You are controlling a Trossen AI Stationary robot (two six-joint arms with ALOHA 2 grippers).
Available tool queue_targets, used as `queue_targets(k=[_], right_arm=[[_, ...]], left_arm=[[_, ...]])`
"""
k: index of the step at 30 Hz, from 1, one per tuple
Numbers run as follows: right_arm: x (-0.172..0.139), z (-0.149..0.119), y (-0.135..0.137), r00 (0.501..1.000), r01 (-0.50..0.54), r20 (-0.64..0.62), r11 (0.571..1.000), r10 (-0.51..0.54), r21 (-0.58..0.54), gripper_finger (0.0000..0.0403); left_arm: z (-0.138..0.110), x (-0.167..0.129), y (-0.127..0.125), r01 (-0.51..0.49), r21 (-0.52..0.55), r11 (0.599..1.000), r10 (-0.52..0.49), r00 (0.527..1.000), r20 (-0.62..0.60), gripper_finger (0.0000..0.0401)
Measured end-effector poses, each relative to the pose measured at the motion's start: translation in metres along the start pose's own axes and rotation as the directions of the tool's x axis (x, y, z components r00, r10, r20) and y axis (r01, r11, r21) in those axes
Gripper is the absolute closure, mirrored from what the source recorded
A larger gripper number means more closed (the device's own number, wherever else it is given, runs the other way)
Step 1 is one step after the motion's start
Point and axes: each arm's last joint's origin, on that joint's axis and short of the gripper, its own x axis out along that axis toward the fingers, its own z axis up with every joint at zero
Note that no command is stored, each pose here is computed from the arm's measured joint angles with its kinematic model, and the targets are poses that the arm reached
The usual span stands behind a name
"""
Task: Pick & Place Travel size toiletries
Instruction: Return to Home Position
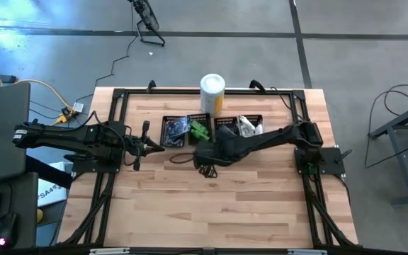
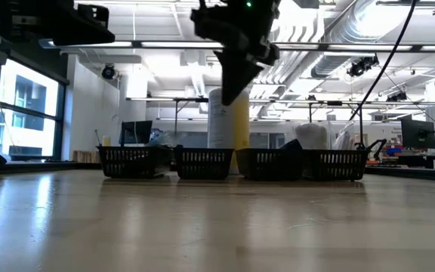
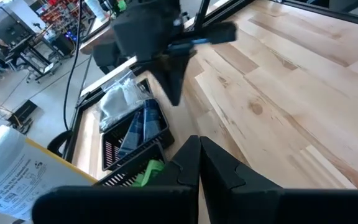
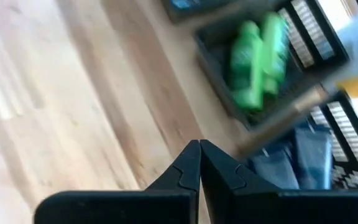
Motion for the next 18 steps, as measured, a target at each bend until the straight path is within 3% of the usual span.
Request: queue_targets(k=[8, 14, 18], right_arm=[[-0.009, 0.009, 0.013, 0.982, -0.143, 0.106, 0.983, 0.156, -0.114, 0.0400], [-0.025, 0.012, 0.005, 0.966, -0.152, 0.193, 0.981, 0.173, -0.117, 0.0400], [-0.038, 0.002, -0.005, 0.949, -0.158, 0.259, 0.983, 0.178, -0.094, 0.0401]], left_arm=[[0.003, 0.000, 0.003, -0.069, 0.019, 0.997, 0.068, 0.998, 0.009, 0.0396], [0.004, -0.001, 0.004, -0.094, 0.052, 0.994, 0.094, 0.995, 0.019, 0.0396], [-0.008, 0.005, -0.002, -0.108, 0.052, 0.993, 0.107, 0.994, 0.024, 0.0399]])
